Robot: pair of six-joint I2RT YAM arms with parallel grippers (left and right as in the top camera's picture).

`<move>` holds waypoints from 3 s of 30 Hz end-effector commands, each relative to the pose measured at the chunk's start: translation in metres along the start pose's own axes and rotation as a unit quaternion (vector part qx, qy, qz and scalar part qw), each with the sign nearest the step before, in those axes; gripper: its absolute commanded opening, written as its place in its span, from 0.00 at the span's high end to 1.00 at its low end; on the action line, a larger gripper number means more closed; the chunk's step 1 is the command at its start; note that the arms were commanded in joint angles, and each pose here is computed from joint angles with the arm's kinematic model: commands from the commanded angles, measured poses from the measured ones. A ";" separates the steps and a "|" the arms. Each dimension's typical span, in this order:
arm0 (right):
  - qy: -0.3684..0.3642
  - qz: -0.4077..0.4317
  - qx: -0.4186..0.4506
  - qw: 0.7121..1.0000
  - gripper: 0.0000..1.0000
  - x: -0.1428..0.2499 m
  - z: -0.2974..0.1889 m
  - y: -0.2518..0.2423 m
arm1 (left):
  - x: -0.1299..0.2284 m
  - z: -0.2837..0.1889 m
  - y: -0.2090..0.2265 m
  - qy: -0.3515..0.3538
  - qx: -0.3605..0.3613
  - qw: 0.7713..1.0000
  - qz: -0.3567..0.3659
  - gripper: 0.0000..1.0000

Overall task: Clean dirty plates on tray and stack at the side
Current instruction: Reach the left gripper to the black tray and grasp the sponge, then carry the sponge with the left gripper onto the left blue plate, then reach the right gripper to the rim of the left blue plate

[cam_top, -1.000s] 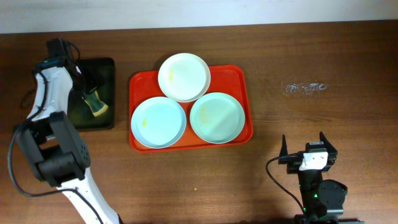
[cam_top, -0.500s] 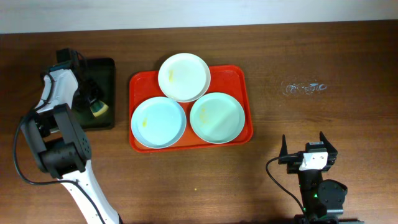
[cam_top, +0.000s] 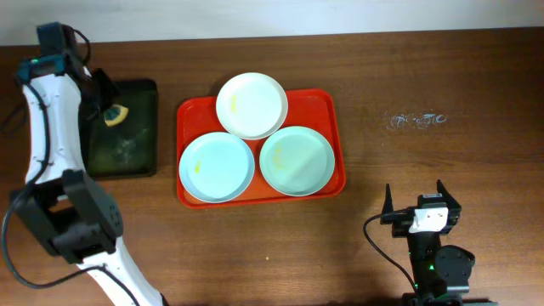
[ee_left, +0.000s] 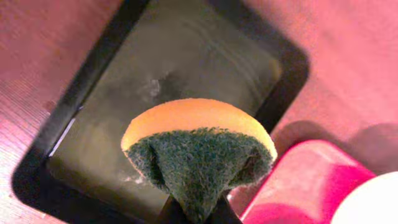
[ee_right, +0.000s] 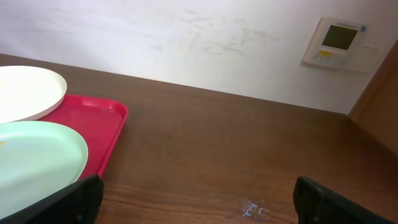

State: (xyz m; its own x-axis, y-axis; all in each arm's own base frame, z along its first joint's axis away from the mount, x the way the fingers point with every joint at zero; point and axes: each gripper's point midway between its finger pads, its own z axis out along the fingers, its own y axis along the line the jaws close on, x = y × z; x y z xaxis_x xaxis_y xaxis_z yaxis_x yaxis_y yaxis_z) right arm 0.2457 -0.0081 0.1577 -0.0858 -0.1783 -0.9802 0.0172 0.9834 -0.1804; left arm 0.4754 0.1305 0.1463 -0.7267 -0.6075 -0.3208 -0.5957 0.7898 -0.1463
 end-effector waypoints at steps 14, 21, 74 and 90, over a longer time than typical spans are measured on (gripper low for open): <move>0.003 0.006 0.002 1.000 0.02 0.002 0.000 -0.001 | 0.055 -0.140 -0.077 -0.018 0.160 0.982 0.100 1.00; 0.003 0.006 0.002 1.000 0.02 0.002 0.000 -0.001 | 0.206 -0.046 -0.122 0.117 0.087 0.944 0.295 1.00; 0.048 0.117 -0.348 0.929 0.02 -0.290 -0.031 0.059 | 0.162 -0.126 -0.022 0.034 0.018 0.983 0.182 0.01; 0.509 0.070 -0.392 0.763 0.10 -0.080 0.099 0.297 | 0.163 -0.126 -0.021 0.037 0.016 0.982 0.182 0.01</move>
State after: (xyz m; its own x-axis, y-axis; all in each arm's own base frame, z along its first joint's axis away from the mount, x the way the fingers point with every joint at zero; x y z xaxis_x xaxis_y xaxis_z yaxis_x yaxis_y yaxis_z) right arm 0.3509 0.2792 0.1828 -0.8878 -0.3237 -0.3272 -0.4470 0.7755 0.4458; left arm 0.3260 0.0033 0.2138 -0.9147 -0.2841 -0.2875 -0.2790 0.9584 -0.0596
